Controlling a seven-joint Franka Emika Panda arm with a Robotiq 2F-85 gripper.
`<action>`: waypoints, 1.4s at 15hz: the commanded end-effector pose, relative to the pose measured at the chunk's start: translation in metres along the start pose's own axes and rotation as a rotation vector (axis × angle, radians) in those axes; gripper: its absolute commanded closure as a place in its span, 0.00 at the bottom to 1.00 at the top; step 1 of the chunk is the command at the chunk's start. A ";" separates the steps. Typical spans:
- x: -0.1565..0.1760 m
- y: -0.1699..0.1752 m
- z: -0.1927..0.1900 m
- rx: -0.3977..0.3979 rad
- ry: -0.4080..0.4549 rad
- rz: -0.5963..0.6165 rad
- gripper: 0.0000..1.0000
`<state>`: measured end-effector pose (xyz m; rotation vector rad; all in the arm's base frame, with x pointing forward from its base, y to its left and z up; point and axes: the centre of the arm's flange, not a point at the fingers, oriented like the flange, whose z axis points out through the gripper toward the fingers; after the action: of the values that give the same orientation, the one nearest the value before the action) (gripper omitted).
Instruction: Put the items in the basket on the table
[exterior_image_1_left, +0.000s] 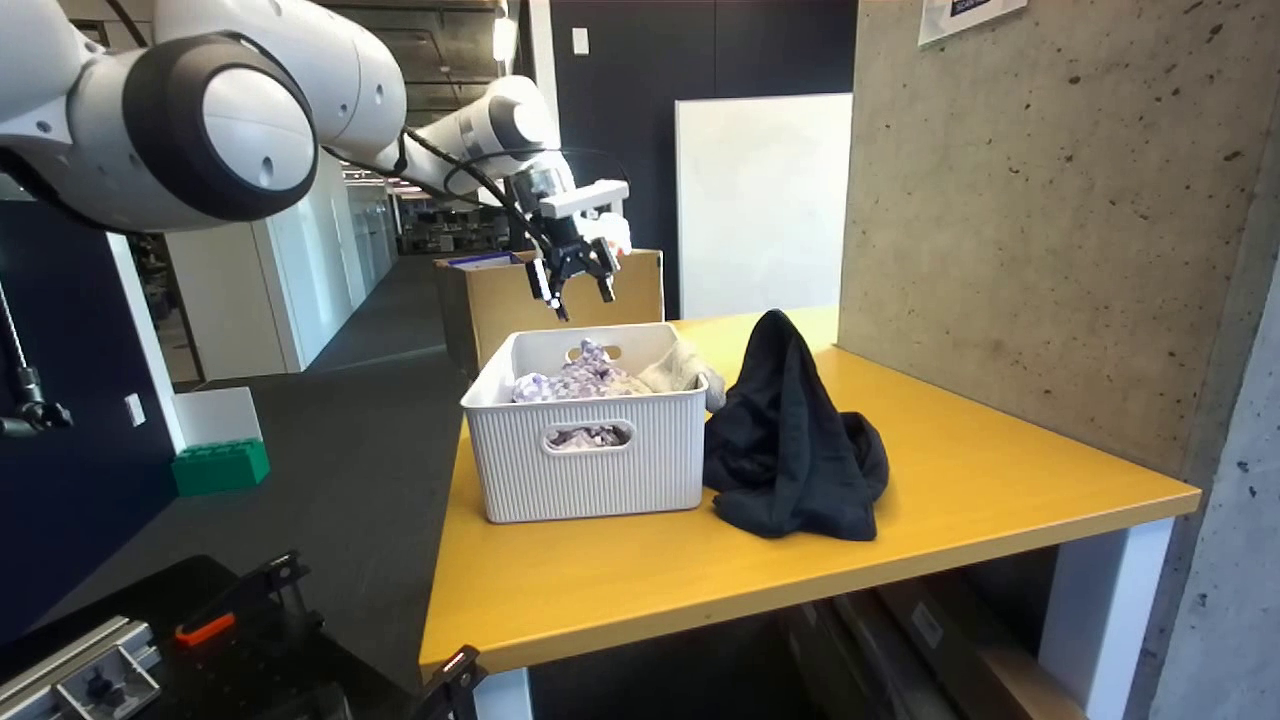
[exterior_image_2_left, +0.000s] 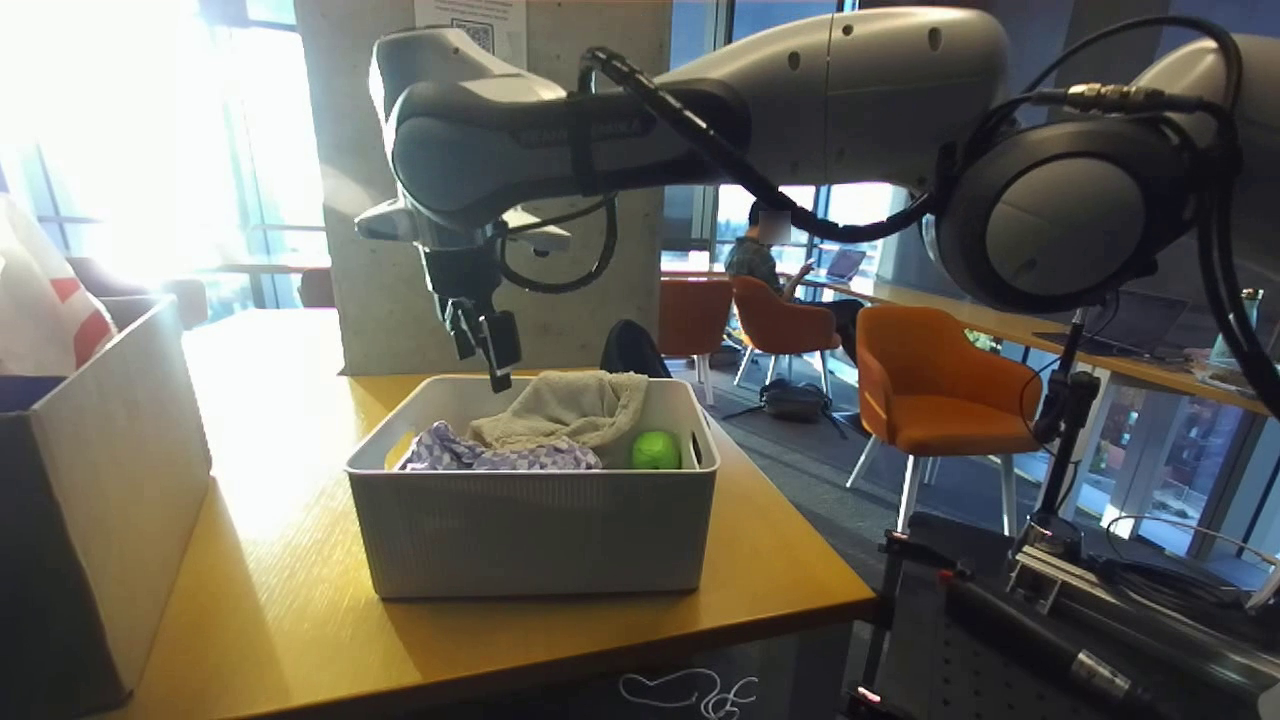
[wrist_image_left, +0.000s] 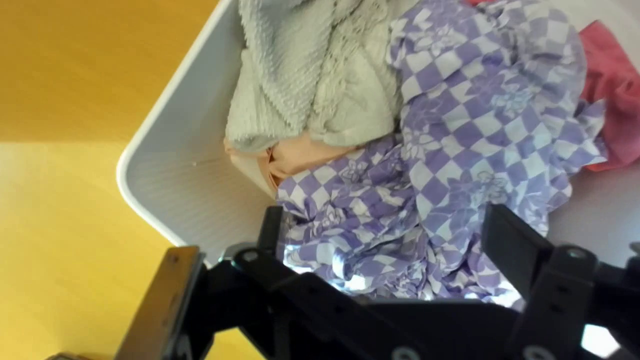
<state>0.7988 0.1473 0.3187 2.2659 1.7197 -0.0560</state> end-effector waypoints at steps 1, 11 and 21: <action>0.036 0.036 0.052 -0.036 0.093 -0.125 0.00; 0.065 0.025 0.114 -0.023 0.164 -0.271 0.42; 0.070 0.038 0.052 -0.041 0.145 -0.226 1.00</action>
<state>0.8071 0.1746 0.2296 2.0538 2.0418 0.1073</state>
